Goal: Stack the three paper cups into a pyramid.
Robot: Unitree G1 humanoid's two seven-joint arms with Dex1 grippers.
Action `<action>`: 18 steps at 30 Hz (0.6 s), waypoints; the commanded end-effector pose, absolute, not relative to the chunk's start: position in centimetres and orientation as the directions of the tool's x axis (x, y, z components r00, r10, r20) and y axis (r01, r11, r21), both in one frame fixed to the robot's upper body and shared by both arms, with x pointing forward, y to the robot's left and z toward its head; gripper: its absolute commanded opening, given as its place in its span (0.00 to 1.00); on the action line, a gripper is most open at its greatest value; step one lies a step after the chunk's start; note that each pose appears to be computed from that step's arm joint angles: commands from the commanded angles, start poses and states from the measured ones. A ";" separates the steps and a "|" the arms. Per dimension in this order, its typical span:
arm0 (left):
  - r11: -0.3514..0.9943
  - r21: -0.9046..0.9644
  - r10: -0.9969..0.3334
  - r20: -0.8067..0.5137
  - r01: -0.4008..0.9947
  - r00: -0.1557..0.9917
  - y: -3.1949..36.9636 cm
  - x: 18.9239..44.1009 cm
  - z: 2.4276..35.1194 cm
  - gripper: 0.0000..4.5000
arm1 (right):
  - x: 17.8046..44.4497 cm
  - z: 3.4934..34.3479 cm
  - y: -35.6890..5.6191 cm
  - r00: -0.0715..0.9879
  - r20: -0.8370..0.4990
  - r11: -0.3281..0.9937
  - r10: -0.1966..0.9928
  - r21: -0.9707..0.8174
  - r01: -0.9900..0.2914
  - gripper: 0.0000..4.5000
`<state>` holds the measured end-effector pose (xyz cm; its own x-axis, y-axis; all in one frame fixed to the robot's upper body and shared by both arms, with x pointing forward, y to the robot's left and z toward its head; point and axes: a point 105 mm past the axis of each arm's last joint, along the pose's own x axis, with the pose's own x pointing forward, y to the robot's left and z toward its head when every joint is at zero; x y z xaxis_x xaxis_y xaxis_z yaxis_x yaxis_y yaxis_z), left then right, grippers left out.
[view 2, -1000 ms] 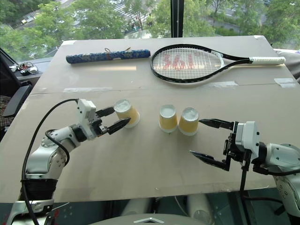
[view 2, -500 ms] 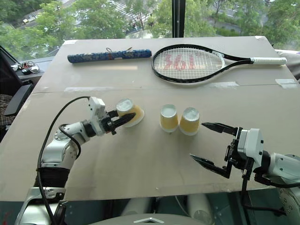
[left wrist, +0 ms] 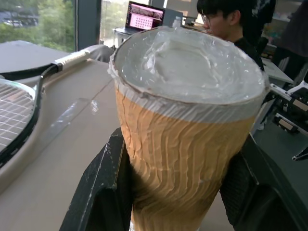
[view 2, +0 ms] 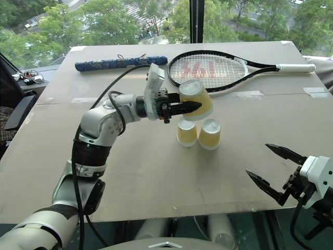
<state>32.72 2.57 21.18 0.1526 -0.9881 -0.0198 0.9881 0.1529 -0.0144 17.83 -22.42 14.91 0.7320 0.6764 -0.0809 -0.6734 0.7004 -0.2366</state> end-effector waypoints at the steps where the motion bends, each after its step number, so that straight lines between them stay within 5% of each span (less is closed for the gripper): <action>1: 0.121 0.044 -0.992 -0.033 0.992 0.122 1.6 32.5 21.4 0.44 | 17.2 15.4 -23.4 0.765 -0.066 0.724 0.640 -0.281 -0.630 1.00; 9: 0.131 0.051 -0.983 -0.124 0.990 0.136 1.3 32.7 19.2 0.44 | 16.9 15.1 -23.2 0.773 -0.059 0.734 0.632 -0.275 -0.622 1.00; 10: 0.130 0.065 -0.981 -0.137 0.989 0.138 1.4 32.7 19.1 0.61 | 16.9 15.1 -23.1 0.772 -0.059 0.734 0.633 -0.274 -0.622 1.00; 14: 0.150 0.096 -0.981 -0.106 0.984 0.160 1.6 32.7 19.9 0.99 | 17.0 15.1 -23.2 0.771 -0.060 0.732 0.634 -0.274 -0.624 1.00; 18: 0.184 0.122 -0.980 -0.054 0.975 0.192 2.8 32.3 21.6 0.99 | 17.6 15.1 -23.1 0.767 -0.058 0.727 0.639 -0.279 -0.627 1.00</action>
